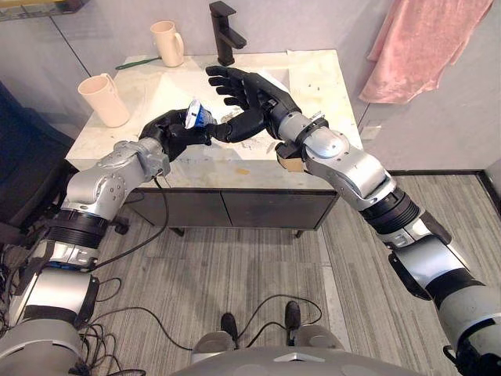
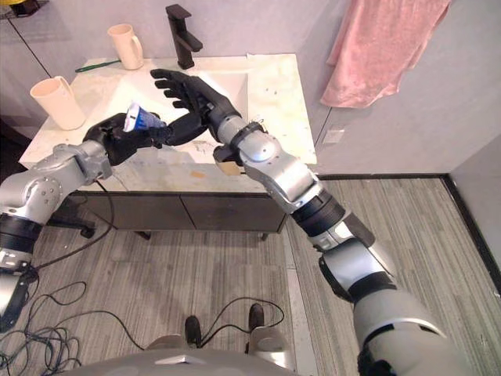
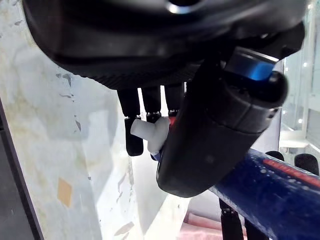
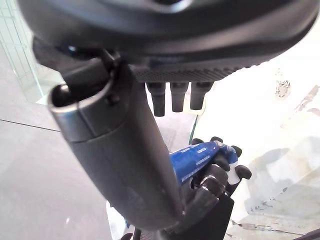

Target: Organize the bathroom.

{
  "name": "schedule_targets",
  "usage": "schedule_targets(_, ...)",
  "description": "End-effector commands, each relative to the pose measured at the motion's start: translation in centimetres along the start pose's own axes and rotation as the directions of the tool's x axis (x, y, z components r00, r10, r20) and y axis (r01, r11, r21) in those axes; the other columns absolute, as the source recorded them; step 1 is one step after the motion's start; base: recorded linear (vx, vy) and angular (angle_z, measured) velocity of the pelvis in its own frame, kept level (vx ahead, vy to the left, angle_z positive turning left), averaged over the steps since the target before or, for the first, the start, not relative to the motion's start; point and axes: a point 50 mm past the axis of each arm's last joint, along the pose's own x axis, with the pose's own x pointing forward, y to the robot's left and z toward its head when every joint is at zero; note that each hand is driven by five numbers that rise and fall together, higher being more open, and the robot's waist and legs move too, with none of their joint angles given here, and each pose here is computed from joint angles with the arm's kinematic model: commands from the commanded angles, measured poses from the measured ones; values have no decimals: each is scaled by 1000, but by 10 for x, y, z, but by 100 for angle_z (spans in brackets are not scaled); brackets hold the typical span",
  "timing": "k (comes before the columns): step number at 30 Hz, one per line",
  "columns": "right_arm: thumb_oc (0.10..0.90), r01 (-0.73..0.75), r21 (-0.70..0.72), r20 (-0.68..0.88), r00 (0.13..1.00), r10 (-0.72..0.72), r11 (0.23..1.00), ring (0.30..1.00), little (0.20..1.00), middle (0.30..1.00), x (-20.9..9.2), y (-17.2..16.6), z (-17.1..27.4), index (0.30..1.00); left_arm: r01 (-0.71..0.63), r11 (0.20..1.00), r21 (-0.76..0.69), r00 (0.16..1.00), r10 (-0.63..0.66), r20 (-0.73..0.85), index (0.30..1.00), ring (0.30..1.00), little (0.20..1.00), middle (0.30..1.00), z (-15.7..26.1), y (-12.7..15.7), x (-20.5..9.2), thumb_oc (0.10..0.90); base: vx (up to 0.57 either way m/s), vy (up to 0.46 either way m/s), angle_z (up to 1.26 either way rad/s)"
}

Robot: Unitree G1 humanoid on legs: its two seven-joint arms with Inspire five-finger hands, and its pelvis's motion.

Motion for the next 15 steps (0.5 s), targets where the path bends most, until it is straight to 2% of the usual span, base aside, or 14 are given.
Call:
schedule_targets(1,800,0,-27,280,960,8,1000,900,900,900,7,-2,70,900,101,995,-6,954,-95,285,300,300,300,300,68,-21,-6,400,0,0,0)
schedule_targets(4,800,-7,-28,278,960,15,1000,900,900,900,7,-2,70,900,97,995,-9,954,-90,285,300,300,300,300,67,-20,-6,400,0,0,0)
schedule_targets(6,400,-12,-26,275,961,19,1000,300,300,300,7,0,68,300,90,996,-14,955,-82,286,300,300,300,300,67,-19,-7,400,0,0,0)
schedule_targets(15,400,-25,-14,276,961,28,1000,300,300,300,7,1,67,300,94,995,-33,956,-81,281,300,300,300,300,67,-17,-7,400,0,0,0)
